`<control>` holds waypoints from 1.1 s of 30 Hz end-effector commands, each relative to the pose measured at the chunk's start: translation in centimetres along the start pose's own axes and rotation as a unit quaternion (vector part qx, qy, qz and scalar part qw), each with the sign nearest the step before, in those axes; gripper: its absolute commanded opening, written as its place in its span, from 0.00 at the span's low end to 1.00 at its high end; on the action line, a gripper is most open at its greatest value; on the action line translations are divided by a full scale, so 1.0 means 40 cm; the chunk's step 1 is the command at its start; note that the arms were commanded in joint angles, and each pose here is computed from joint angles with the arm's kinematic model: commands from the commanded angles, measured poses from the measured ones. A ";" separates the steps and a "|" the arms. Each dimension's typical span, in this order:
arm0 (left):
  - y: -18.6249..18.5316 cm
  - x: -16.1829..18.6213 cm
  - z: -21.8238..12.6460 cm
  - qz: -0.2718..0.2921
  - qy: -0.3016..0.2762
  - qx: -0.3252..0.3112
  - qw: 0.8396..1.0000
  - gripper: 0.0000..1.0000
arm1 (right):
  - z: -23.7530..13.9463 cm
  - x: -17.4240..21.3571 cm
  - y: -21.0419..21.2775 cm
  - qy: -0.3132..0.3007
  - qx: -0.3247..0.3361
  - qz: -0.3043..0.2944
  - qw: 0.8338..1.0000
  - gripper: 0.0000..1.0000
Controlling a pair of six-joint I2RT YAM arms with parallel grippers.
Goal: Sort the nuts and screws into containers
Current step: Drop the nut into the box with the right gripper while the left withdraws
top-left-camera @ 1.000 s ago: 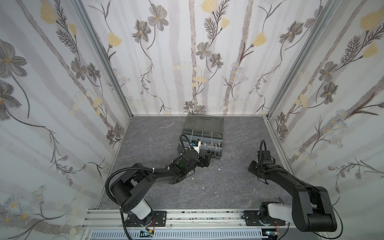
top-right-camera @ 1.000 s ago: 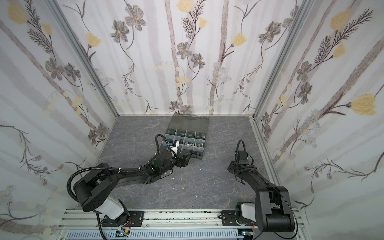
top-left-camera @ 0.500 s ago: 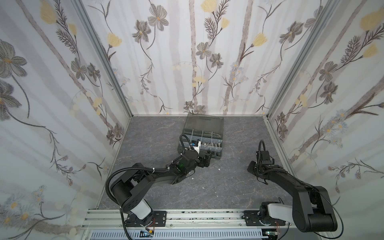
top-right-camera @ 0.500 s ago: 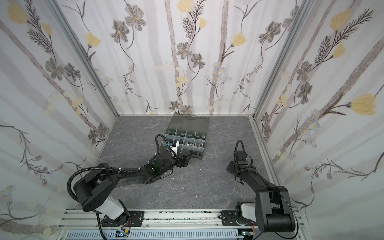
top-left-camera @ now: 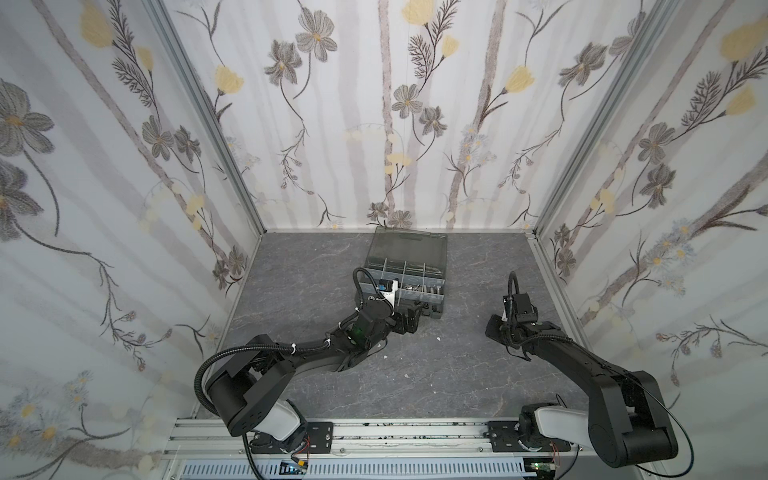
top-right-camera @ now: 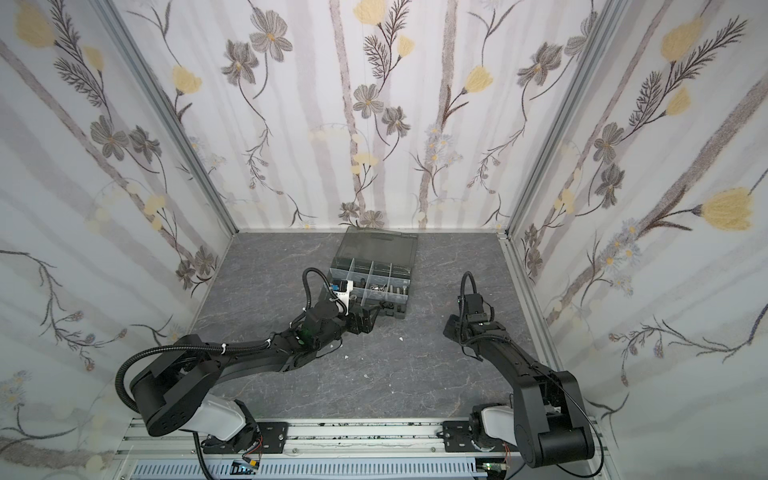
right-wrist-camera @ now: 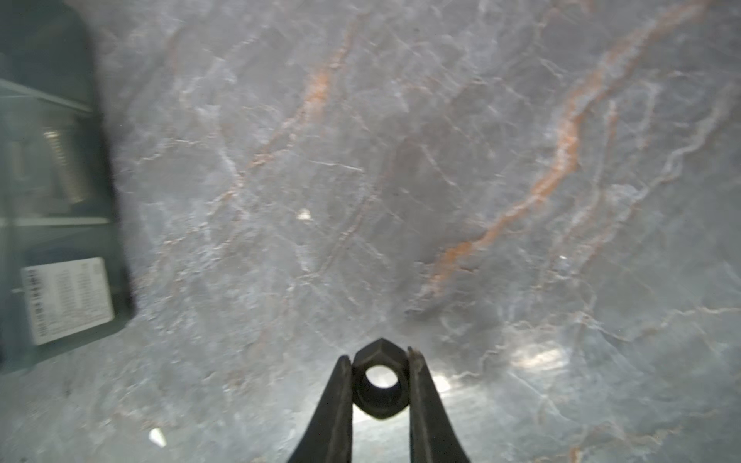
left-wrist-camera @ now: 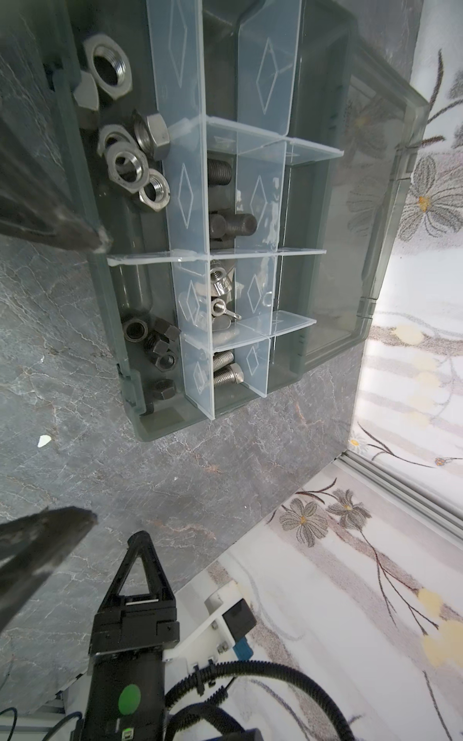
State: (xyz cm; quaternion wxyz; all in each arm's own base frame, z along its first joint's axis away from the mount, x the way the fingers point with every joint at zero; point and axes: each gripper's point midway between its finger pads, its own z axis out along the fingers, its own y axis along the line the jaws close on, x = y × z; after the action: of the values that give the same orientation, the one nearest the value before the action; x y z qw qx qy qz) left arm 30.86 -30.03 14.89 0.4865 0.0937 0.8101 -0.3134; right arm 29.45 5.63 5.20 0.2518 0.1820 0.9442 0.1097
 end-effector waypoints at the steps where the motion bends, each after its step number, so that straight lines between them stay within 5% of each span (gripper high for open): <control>1: 0.017 -0.014 -0.026 -0.003 -0.012 -0.017 1.000 1.00 | -0.017 -0.020 0.071 -0.007 -0.026 -0.037 0.999 0.09; 15: 0.114 -0.023 -0.175 0.009 -0.033 -0.100 0.994 1.00 | -0.038 -0.031 0.413 -0.020 -0.121 -0.152 0.981 0.07; 26: 0.173 0.003 -0.227 0.014 -0.027 -0.144 0.989 1.00 | 0.043 -0.001 0.482 0.005 -0.130 -0.168 0.977 0.12; 33: 0.190 -0.010 -0.246 0.012 -0.039 -0.161 0.986 1.00 | 0.072 -0.002 0.496 0.008 -0.130 -0.172 0.977 0.29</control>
State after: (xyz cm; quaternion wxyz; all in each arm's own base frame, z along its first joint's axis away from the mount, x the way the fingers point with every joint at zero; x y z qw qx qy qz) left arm 27.16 -18.89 15.16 0.5221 0.0226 0.8309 -0.1909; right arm 35.88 23.43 8.06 0.2644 -0.0166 0.9475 0.1789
